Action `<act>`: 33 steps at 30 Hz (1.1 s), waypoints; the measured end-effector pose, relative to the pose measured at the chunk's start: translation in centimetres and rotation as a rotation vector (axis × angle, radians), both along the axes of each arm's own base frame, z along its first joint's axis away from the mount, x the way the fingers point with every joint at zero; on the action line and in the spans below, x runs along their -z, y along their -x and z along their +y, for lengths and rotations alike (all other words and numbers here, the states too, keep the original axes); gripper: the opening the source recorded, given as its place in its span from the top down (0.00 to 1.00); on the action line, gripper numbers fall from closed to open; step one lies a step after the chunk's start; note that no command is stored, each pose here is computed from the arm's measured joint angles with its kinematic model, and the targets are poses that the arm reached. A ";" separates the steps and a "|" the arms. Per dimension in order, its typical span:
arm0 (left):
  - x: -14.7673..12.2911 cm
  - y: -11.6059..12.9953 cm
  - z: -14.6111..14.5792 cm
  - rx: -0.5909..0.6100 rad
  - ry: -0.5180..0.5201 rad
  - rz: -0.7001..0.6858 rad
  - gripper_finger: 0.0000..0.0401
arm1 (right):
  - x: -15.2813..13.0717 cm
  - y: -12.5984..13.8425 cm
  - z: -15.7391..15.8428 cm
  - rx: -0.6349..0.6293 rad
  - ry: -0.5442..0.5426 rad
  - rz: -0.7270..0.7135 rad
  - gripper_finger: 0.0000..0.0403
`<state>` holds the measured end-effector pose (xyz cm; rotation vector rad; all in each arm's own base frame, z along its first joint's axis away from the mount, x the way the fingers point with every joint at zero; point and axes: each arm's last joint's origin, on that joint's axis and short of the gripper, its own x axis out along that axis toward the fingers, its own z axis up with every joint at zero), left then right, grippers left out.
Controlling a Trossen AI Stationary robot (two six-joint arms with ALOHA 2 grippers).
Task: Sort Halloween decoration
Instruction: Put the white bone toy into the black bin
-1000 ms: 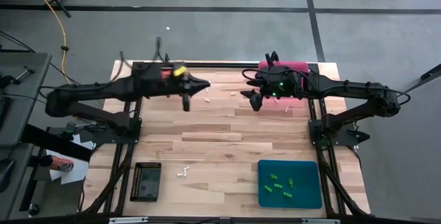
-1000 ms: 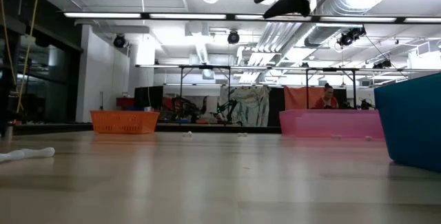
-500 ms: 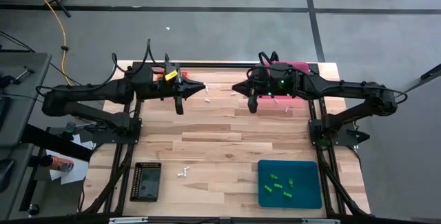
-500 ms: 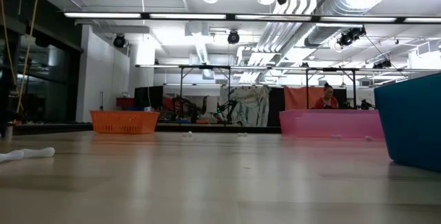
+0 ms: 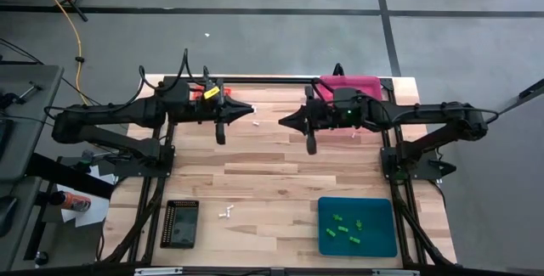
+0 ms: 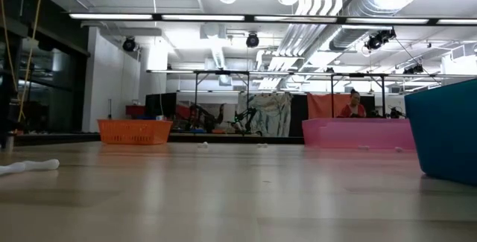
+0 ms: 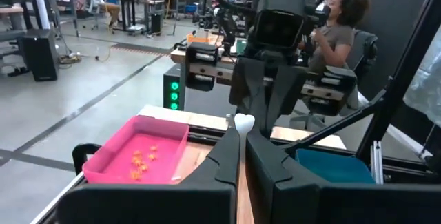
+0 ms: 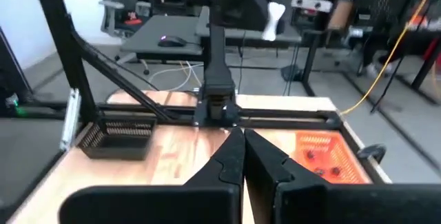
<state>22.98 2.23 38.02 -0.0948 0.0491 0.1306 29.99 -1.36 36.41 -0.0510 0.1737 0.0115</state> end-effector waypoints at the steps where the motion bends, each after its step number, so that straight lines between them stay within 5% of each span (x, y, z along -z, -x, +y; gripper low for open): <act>1: 0.0 0.0 0.0 0.000 0.000 0.002 1.00 | 0.1 0.0 0.0 0.004 -0.021 0.005 0.99; 10: 1.8 0.2 -2.2 0.077 0.186 0.180 1.00 | 2.2 -0.5 0.0 0.004 -0.021 0.163 1.00; 16: 5.0 1.7 -9.2 0.158 0.301 0.435 1.00 | 3.3 -0.2 0.0 -0.026 -0.022 0.283 1.00; 25: 10.5 7.0 -20.5 0.116 0.505 0.544 1.00 | 3.7 0.0 0.1 -0.056 -0.029 0.328 1.00; 33: 16.0 11.5 -25.1 0.110 0.586 1.064 1.00 | 3.8 0.1 -0.1 -0.051 -0.028 0.336 1.00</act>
